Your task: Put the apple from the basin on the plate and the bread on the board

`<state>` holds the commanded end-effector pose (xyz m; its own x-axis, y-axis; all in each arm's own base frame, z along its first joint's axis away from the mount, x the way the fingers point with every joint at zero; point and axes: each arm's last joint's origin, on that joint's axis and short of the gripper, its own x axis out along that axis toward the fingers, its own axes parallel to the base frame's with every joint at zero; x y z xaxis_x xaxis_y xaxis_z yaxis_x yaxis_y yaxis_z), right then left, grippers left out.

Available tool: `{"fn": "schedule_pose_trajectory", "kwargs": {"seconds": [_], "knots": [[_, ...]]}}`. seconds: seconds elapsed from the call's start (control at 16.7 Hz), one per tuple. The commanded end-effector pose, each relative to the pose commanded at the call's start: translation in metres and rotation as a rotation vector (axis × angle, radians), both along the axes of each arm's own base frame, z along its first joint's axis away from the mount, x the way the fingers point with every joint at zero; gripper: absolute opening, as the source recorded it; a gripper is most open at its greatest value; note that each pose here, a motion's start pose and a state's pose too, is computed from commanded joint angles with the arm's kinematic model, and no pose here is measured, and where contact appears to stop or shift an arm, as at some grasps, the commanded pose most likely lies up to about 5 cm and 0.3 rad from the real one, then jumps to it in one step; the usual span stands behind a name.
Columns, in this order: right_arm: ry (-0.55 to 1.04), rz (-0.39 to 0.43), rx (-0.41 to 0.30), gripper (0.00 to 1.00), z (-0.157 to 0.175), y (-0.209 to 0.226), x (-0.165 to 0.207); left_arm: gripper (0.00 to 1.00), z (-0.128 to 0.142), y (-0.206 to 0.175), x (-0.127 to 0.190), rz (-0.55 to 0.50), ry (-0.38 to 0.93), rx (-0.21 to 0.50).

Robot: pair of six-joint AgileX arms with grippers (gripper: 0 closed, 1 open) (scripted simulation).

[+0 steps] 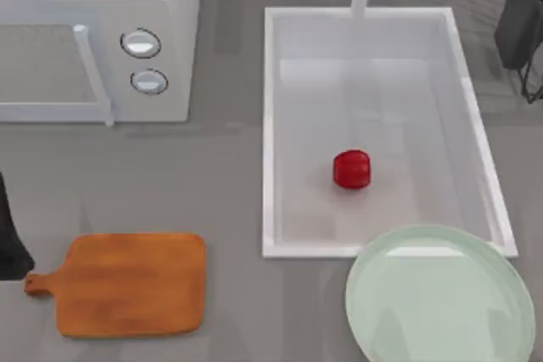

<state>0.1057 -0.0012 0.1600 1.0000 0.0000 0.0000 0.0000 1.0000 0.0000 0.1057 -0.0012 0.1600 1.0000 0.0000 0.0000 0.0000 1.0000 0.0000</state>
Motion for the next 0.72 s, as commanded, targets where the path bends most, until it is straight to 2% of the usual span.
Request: {"fn": "schedule_pose_trajectory", "kwargs": {"seconds": [0.72], "knots": [[0.000, 0.000, 0.000, 1.00, 0.0000, 0.0000, 0.0000, 1.00, 0.0000, 0.0000, 0.0000, 0.000, 0.000, 0.000]]}}
